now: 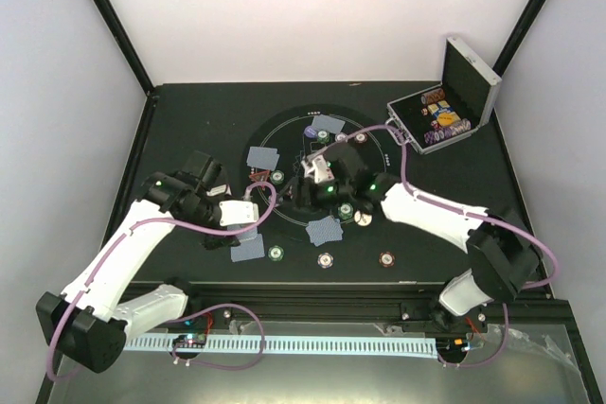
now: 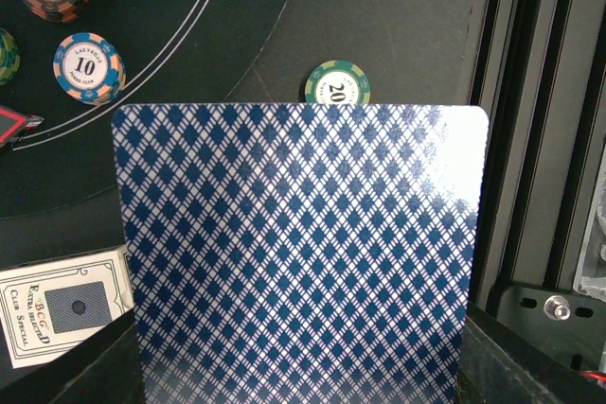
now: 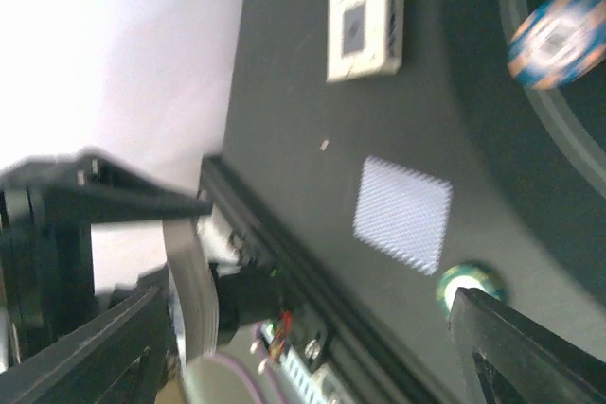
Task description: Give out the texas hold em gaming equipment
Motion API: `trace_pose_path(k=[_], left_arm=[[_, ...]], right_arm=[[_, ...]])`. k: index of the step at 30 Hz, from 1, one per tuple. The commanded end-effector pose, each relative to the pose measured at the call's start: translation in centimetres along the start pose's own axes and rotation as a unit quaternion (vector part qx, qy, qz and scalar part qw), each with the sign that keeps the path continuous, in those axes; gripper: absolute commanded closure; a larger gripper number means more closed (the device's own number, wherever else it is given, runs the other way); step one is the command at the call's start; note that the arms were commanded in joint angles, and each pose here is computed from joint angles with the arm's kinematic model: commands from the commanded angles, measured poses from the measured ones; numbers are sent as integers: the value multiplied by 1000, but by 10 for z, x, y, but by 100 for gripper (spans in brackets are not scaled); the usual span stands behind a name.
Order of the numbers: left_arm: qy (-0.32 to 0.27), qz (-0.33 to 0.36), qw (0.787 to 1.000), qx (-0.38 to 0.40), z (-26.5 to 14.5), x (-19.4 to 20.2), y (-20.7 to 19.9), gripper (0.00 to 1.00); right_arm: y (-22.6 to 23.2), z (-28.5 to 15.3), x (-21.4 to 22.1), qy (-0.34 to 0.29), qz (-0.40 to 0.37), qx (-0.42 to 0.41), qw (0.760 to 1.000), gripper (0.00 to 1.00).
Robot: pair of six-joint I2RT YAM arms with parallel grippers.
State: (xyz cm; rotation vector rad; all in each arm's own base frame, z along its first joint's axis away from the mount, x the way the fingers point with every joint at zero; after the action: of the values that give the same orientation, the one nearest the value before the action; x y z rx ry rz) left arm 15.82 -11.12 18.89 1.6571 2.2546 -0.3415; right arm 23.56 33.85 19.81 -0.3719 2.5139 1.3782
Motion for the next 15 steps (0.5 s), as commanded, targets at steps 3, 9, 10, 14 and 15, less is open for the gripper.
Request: trace_pose_path(k=[3, 9, 10, 14, 15], left_arm=[[-29, 3, 1000, -6, -13, -16, 3, 98], [-29, 4, 1000, -8, -15, -16, 3, 98], [-28, 4, 1000, -7, -15, -16, 2, 98], [-30, 3, 1000, -7, -16, -16, 2, 98], [-30, 3, 1000, -8, -16, -16, 3, 98]], right_arm=[[44, 19, 31, 28, 8, -131, 991, 20], [67, 35, 44, 50, 0, -173, 984, 23], [69, 37, 45, 53, 0, -179, 982, 23], [72, 51, 54, 70, 7, -188, 980, 24], [72, 54, 55, 73, 10, -190, 979, 25]])
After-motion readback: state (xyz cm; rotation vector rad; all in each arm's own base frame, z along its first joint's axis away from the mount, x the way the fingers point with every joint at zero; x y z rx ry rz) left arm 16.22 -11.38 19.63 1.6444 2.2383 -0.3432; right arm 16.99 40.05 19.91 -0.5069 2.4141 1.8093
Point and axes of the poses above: each gripper's point midway between its finger pads, its own z axis out along the fingers, its own y axis along the line the jaws close on, x = y × z, the point moved 3 cm from there along -z, back along the fingers, and after that the axes turned 7 degrees about -z, right-handed, at the moved point
